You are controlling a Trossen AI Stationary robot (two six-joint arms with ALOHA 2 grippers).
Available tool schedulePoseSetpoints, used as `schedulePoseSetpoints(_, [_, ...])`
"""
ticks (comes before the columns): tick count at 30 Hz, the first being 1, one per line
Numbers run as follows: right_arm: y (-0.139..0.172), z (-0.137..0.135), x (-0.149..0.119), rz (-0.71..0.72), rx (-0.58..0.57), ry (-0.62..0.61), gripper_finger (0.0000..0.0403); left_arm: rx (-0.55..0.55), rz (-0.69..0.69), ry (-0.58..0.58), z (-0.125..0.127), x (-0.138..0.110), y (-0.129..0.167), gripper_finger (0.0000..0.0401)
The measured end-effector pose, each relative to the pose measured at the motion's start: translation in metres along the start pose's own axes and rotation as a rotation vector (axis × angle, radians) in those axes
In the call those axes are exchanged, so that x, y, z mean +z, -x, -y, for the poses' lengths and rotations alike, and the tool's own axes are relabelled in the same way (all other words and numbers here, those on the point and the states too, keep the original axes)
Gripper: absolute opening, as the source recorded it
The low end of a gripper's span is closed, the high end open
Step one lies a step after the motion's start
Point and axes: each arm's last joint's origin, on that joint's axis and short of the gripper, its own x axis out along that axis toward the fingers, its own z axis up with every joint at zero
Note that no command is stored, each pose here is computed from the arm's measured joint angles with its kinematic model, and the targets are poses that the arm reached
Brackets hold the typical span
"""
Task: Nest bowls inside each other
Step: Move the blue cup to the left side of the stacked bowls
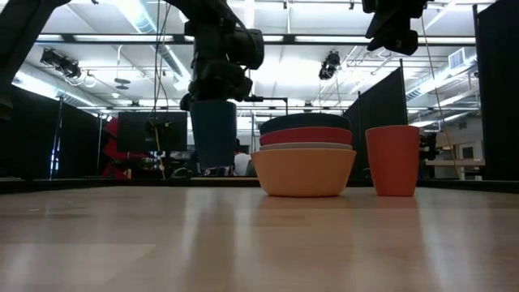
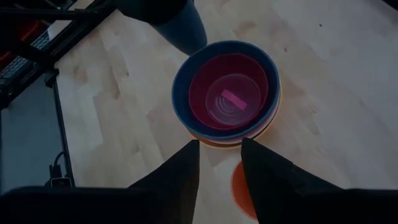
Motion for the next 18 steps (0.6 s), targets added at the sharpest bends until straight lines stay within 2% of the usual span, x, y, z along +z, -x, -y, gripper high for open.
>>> schedulePoseSetpoints(5, [0.0, 0.0, 0.0, -0.002, -0.001, 0.003, 0.0118, 0.007, -0.035, 0.006, -0.001, -0.004, -0.008, 0.0])
schedulePoseSetpoints(18, [0.0, 0.0, 0.0, -0.002, -0.001, 0.004, 0.0118, -0.03, 0.01, 0.013, 0.008, -0.001, -0.015, 0.0])
